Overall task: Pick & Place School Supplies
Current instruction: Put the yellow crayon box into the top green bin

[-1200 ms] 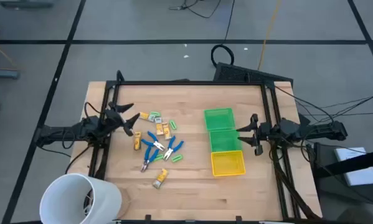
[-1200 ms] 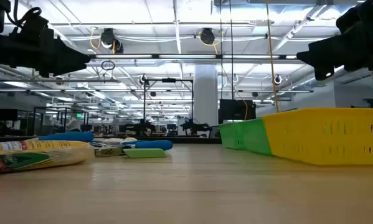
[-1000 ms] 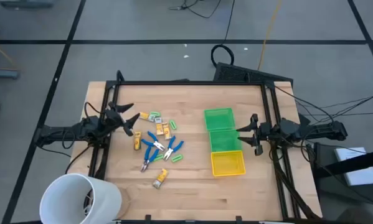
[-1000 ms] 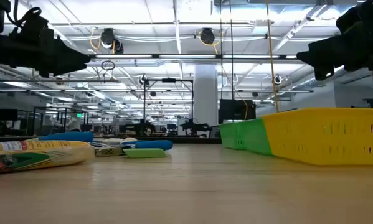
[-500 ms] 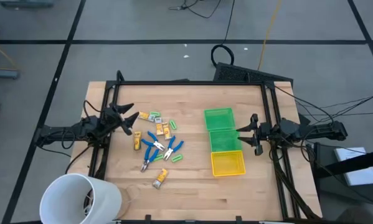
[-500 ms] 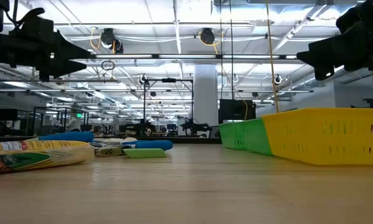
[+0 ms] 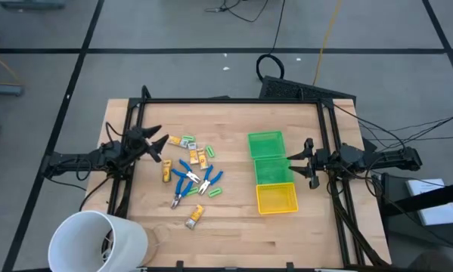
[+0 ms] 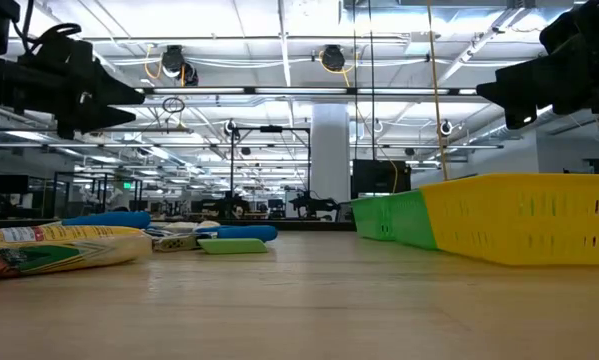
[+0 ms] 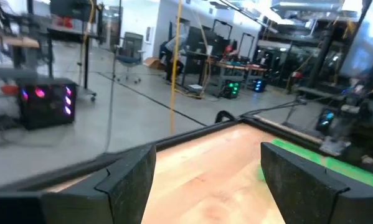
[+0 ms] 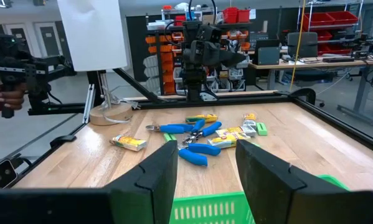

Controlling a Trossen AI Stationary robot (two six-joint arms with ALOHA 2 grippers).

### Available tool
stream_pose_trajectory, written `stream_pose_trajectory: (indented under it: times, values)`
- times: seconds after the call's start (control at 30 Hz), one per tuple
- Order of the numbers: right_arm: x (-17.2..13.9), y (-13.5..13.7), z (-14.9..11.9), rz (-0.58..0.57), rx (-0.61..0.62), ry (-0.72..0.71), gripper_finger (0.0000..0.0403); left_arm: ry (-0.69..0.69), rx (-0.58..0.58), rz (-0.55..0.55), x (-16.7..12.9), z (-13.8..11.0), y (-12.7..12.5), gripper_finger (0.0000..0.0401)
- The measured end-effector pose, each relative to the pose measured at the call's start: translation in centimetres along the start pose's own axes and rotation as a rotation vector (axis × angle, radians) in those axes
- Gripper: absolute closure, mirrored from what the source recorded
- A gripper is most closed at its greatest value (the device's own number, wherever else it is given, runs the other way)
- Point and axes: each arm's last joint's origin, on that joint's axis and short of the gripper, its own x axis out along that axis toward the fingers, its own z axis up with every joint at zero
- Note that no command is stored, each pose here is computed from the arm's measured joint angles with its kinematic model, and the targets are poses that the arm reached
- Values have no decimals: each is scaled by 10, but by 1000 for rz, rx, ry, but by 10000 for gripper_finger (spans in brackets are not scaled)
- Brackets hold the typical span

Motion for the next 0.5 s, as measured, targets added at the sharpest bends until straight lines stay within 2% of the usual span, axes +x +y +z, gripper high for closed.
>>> stream_pose_trajectory:
  times: [0.1, 0.3, 0.4, 0.5]
  values:
    - [0, 0, 0, 0, 0, 0, 248, 34, -104, 0, 2, -3, -1, 107]
    - [0, 0, 0, 0, 0, 0, 248, 236, -157, -52, 10, -22, -7, 107]
    - [0, 0, 0, 0, 0, 0, 248, 383, -124, 6, 14, -30, -9, 107]
    - [0, 0, 0, 0, 0, 0, 248, 516, -108, 90, 20, -27, -13, 107]
